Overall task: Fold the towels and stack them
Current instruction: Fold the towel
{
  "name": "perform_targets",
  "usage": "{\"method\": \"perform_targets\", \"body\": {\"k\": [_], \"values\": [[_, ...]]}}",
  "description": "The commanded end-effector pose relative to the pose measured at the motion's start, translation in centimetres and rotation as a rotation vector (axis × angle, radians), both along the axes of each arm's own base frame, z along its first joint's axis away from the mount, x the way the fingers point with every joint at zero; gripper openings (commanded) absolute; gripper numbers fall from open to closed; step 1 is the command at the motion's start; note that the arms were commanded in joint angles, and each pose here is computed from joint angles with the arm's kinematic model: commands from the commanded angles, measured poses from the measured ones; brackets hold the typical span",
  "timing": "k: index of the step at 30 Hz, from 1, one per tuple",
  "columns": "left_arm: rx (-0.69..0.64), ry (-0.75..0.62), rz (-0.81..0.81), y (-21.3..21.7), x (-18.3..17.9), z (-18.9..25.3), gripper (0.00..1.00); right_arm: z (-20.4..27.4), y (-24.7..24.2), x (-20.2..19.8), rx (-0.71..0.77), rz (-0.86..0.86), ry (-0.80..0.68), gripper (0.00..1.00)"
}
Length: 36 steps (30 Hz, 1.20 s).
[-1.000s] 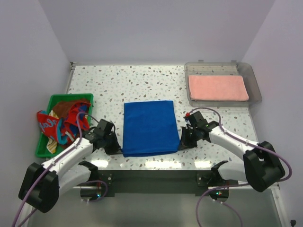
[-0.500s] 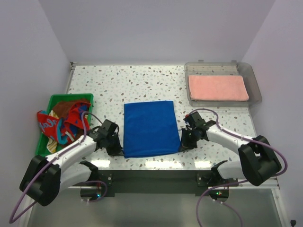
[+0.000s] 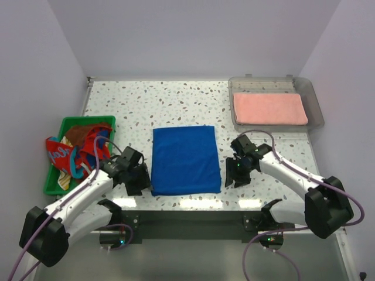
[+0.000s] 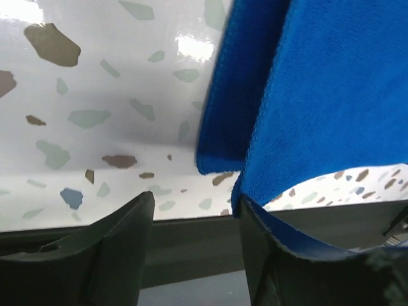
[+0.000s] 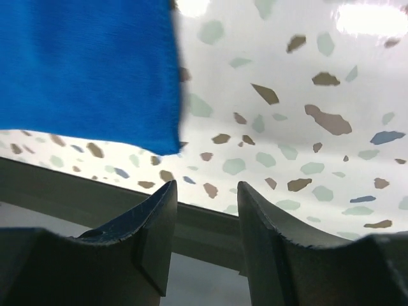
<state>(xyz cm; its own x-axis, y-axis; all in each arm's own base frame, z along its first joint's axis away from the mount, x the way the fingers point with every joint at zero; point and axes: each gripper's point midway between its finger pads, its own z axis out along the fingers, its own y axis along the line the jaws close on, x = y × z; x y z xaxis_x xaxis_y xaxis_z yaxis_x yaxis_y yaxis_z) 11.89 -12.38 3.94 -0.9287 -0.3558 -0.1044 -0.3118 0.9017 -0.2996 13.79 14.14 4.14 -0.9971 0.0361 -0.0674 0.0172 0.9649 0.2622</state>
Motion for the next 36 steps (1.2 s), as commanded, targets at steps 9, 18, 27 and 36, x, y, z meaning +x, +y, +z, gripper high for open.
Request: {"method": "perform_targets", "body": {"k": [9,18,27,36], "values": [[0.028,-0.116,0.05,1.4,0.4,6.9,0.61,5.8,6.5,3.1,0.003,0.224,-0.207,0.4],[-0.051,-0.183,0.028,-1.1,3.4,7.0,0.46,2.8,9.6,2.8,0.019,0.269,-0.198,0.27],[-0.069,-0.149,-0.081,-6.1,6.1,2.0,0.26,-1.6,8.5,1.6,-0.037,0.256,-0.127,0.2],[0.08,0.002,0.009,-2.2,1.6,-4.3,0.16,-3.8,5.6,0.0,-0.128,0.247,-0.084,0.2]]}}
